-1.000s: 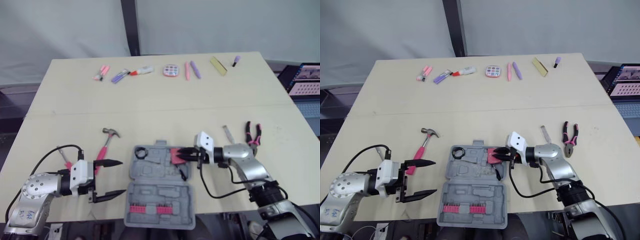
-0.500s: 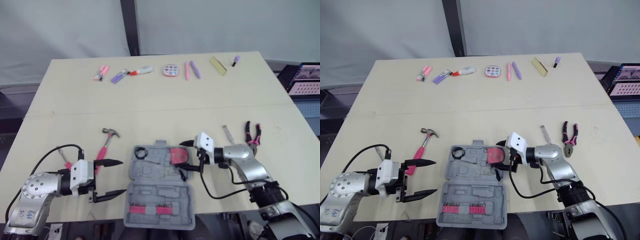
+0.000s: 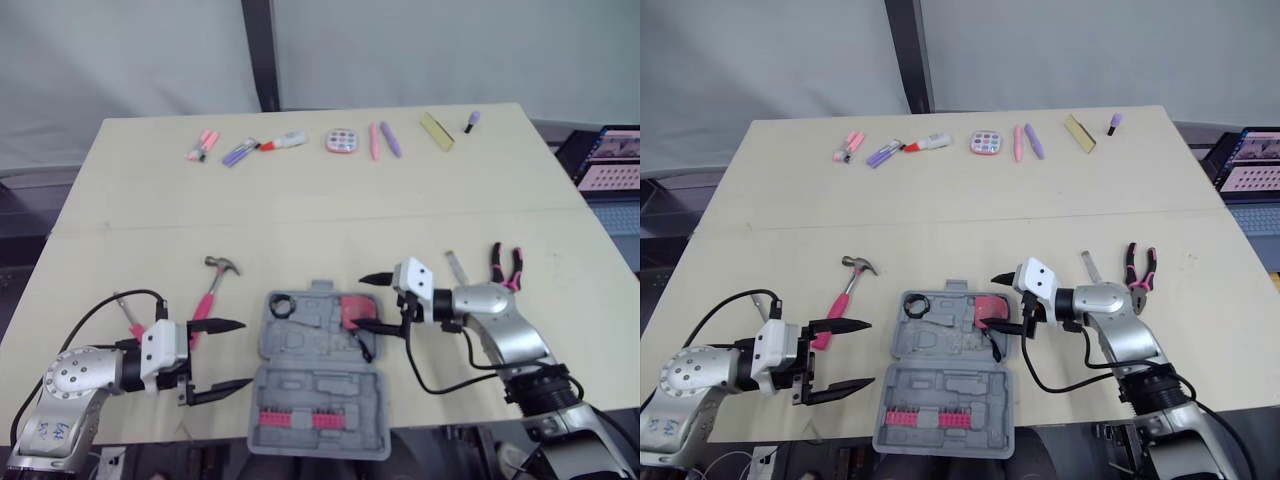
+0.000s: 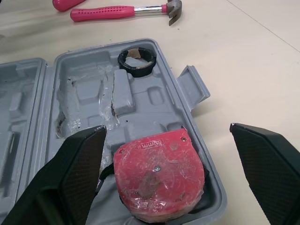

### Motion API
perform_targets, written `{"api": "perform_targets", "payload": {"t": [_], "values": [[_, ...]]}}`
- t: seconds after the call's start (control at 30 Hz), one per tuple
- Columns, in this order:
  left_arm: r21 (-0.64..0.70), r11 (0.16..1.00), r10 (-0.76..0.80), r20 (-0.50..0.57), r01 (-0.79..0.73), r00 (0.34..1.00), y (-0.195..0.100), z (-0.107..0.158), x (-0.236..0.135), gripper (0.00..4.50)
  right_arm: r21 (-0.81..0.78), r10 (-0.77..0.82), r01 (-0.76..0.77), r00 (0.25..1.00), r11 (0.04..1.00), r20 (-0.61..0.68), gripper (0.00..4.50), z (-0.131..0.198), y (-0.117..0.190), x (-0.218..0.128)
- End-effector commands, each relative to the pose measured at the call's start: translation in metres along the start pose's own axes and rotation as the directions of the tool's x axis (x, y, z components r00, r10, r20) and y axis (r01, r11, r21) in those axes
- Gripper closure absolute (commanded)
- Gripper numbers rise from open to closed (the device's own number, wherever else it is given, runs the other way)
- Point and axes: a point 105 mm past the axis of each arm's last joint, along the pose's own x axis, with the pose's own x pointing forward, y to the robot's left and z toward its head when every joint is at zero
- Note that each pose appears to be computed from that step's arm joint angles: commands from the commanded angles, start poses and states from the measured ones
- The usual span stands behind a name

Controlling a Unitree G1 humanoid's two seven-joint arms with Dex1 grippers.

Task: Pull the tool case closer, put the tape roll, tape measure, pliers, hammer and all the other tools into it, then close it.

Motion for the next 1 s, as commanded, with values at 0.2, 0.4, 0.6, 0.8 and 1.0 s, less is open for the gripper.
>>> {"api": "perform_targets", "payload": {"t": [0.2,0.4,0.6,0.8,1.0], "values": [[0.020,1.000,0.000,0.011,0.000,1.000,-0.001,0.005,0.001,0.00,-0.039,-0.028,0.029,0.999,0.999,0.015,0.03,0.006,-0.005,-0.004],[0.020,1.000,0.001,0.010,-0.001,1.000,-0.001,0.005,0.001,0.00,-0.050,-0.030,0.031,0.999,0.998,0.023,0.03,0.007,-0.006,-0.004],[0.019,1.000,0.000,0.011,0.000,1.000,-0.001,0.005,0.001,0.00,-0.057,-0.032,0.034,0.999,0.998,0.026,0.03,0.008,-0.005,-0.004],[0.020,1.000,-0.001,0.013,0.001,1.000,-0.001,0.005,0.001,0.00,-0.057,-0.002,0.004,0.999,0.998,0.039,0.03,0.015,0.003,-0.006],[0.015,1.000,0.014,0.048,-0.015,0.999,0.003,0.012,0.002,0.00,-0.052,0.037,-0.035,0.999,0.998,0.036,0.03,0.025,0.017,-0.015]]}}
